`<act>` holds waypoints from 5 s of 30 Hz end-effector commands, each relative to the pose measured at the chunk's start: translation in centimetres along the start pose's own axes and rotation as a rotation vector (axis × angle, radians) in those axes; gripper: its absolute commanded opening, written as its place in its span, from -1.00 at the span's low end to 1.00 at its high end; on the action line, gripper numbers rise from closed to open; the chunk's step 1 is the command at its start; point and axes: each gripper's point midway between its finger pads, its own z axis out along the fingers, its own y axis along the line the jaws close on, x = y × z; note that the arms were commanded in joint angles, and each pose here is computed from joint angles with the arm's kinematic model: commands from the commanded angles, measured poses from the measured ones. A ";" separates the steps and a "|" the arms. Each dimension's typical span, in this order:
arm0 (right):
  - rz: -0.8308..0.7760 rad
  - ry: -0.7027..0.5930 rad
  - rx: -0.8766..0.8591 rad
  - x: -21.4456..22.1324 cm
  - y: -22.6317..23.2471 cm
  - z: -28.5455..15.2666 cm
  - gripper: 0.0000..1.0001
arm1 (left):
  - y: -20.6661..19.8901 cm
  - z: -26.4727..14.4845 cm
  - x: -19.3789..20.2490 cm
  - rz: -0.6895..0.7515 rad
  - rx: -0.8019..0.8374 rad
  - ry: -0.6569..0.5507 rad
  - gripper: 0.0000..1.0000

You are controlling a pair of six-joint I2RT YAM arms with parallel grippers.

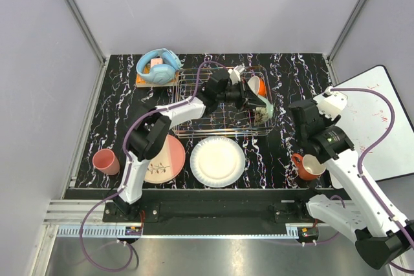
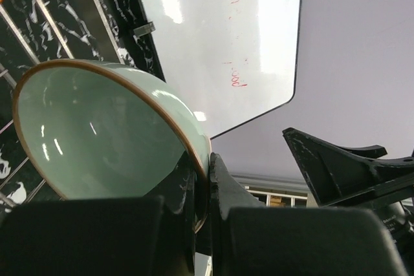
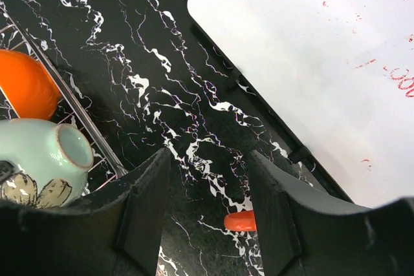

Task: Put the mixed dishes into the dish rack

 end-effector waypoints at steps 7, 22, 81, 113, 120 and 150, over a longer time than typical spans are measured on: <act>0.028 -0.005 0.005 0.1 -1.0 -0.4 0.18 | -1.8 -1.5 -0.4 0.009 0.029 -0.023 -0.82; 0.030 0.019 0.016 1.1 -1.1 -0.1 0.26 | -3.4 -2.3 -0.5 0.061 0.037 -0.022 0.98; -0.218 0.936 -0.924 29.9 14.6 -5.7 0.40 | 10.1 -31.6 -3.6 0.850 -0.678 0.101 0.98; -0.397 0.857 -0.734 31.1 11.4 -8.1 -1.00 | 10.5 -30.5 -6.9 0.852 -0.691 0.068 0.98; -0.411 0.734 -0.773 27.4 12.3 -9.0 -1.00 | 10.9 -31.3 -8.2 0.866 -0.750 0.052 0.98; -0.556 0.013 -0.996 3.8 21.6 -12.2 -1.00 | 13.5 -31.5 -10.3 0.767 -0.797 0.044 0.98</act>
